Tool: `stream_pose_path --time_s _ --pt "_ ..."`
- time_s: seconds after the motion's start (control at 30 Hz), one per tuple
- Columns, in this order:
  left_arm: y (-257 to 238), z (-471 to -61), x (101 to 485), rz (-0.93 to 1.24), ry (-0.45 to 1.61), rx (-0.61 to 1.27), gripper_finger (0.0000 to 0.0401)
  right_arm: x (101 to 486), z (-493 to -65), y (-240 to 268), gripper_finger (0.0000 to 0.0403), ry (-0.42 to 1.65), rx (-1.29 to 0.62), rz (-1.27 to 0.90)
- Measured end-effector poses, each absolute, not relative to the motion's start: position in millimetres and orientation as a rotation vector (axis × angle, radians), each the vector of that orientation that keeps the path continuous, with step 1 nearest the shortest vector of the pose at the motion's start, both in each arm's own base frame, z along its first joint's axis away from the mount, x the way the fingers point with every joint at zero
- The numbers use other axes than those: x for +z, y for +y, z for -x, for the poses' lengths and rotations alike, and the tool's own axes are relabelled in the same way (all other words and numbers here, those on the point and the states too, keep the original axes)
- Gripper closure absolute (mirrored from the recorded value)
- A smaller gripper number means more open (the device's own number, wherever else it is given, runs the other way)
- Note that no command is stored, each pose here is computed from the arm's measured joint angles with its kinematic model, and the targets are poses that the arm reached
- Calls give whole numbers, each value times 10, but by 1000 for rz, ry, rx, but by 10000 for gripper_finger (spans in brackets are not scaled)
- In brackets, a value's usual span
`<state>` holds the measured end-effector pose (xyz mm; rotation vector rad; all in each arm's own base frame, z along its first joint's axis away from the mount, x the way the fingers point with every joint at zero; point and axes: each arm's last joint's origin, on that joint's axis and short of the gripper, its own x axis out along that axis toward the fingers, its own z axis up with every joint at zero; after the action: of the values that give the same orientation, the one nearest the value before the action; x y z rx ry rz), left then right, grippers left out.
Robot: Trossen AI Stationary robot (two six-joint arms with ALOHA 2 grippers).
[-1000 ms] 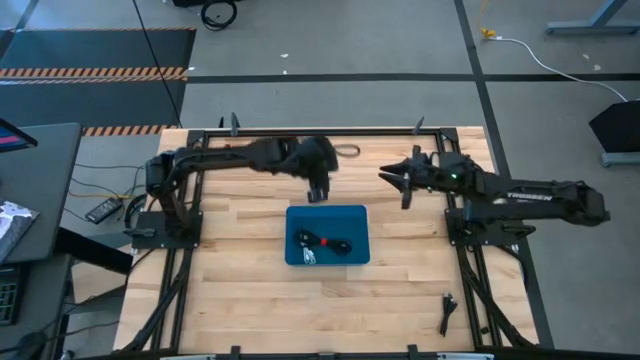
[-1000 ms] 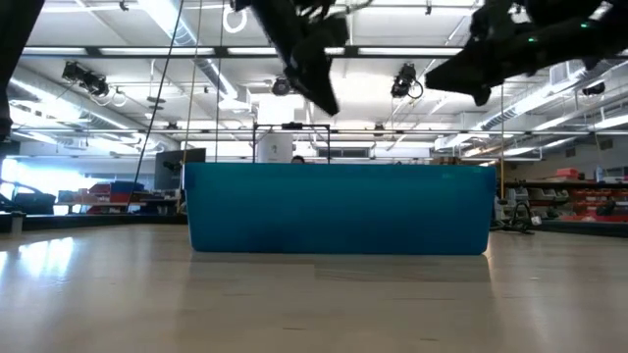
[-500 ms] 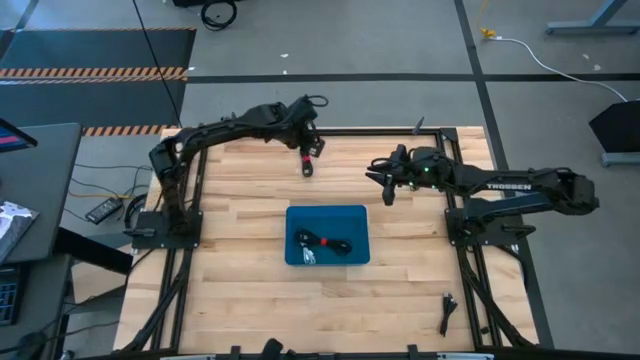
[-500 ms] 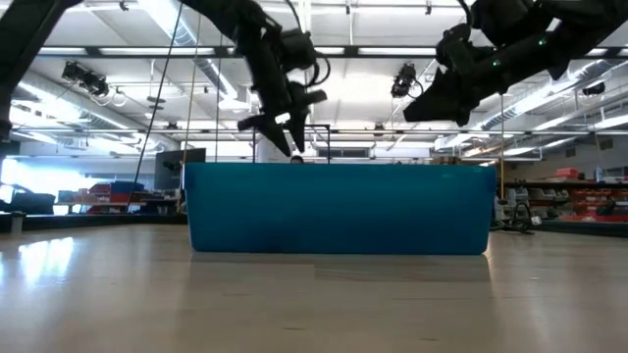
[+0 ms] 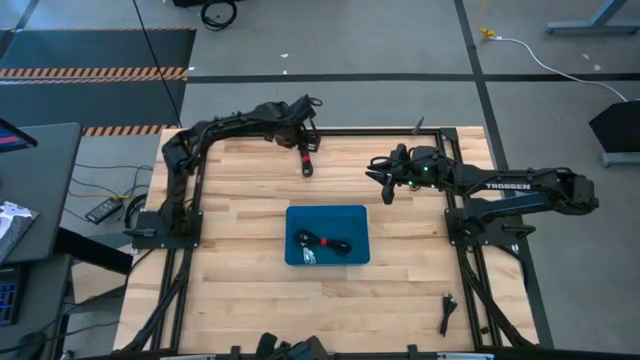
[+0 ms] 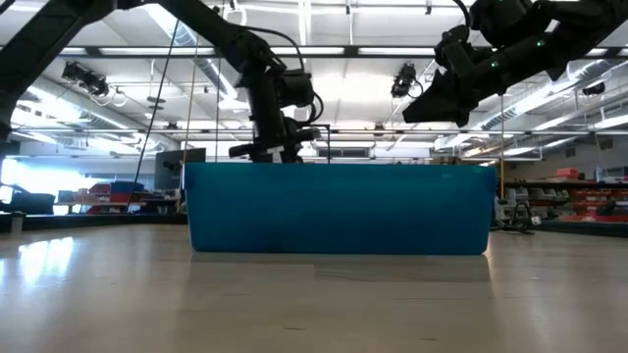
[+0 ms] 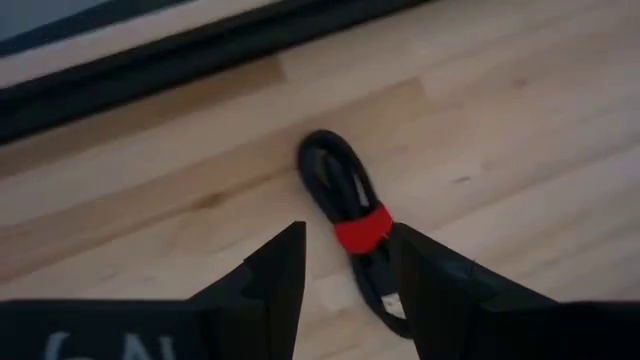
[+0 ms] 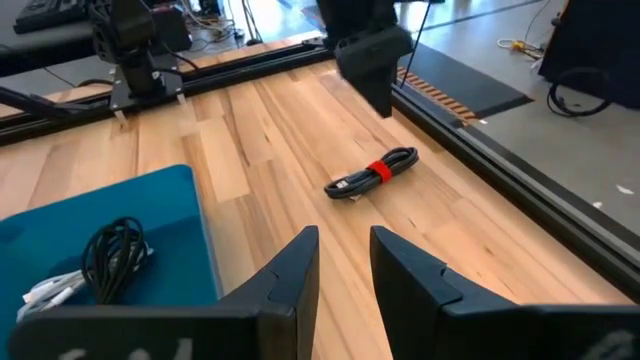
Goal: Pick and place USB-C Cables
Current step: Put the black charger cable into the blue bin
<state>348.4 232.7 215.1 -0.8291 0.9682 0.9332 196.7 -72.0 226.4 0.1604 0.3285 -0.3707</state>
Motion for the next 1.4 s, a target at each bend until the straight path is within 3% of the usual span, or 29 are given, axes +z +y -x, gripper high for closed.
stream_pose_path --time_s 0.47,0.73,1.17,1.4 --pt "2304 -3601 1850 849 1039 901 166 2282 -1976 -714 304 310 -342 -161" --pt "2297 -3697 1697 870 1038 851 145 2297 -1981 -714 304 293 -336 -159" --pt "2314 -3729 1480 868 1095 816 149 2286 -1980 -706 304 303 -320 -163" --pt "2286 -3726 1464 805 1138 790 221 2288 -1981 -705 305 302 -316 -163"
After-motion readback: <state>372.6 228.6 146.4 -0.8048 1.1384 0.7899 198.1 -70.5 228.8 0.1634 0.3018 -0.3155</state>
